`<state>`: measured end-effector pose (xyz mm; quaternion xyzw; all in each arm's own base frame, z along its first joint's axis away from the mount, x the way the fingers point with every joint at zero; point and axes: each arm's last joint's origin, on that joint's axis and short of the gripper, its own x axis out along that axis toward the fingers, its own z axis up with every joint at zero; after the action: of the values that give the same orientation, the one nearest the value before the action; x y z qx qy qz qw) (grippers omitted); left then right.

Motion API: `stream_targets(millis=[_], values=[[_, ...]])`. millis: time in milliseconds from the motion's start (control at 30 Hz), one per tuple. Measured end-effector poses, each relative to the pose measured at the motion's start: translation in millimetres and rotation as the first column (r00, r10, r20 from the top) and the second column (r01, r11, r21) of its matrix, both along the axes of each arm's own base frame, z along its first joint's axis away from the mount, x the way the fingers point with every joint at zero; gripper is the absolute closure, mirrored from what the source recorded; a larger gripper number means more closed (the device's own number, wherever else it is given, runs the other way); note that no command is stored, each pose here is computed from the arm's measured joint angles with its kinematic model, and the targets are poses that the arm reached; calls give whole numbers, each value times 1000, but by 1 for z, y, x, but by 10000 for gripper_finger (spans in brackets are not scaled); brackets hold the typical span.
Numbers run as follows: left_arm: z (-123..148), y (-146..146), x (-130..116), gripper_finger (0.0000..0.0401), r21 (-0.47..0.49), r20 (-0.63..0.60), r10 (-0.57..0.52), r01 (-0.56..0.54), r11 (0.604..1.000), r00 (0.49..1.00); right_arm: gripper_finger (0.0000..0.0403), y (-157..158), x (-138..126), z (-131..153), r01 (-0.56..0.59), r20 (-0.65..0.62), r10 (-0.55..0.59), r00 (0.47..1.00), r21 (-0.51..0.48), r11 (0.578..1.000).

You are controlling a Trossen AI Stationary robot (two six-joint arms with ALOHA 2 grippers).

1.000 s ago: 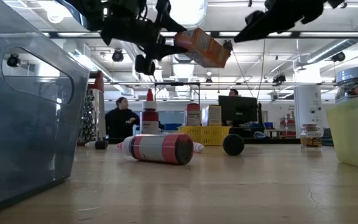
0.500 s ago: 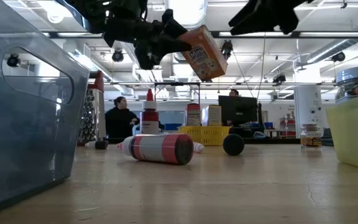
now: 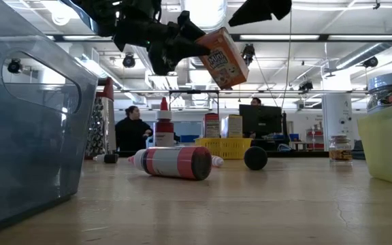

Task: Pick & Place Kitchen Items
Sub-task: Put the orange cereal box into the top yellow bin

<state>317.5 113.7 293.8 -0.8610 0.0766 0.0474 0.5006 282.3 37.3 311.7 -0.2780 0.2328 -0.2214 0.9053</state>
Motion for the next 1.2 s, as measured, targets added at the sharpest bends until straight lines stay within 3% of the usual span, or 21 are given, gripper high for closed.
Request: stream_targets(millis=[233,500,733,1200], values=[[1,0,0,208,-65,-1,11,-11,998,1000,67,-3,20,5,27,-67,-27,997,0,1000],[1,0,0,208,-75,2,12,-12,997,1000,58,-21,41,-1,114,-149,-117,982,-26,993],[1,0,0,208,-75,4,12,-12,997,1000,81,-35,42,-2,155,-154,-153,976,-4,988],[1,0,0,208,-74,4,12,-12,997,1000,140,-49,44,-4,121,-159,-111,981,55,991]])
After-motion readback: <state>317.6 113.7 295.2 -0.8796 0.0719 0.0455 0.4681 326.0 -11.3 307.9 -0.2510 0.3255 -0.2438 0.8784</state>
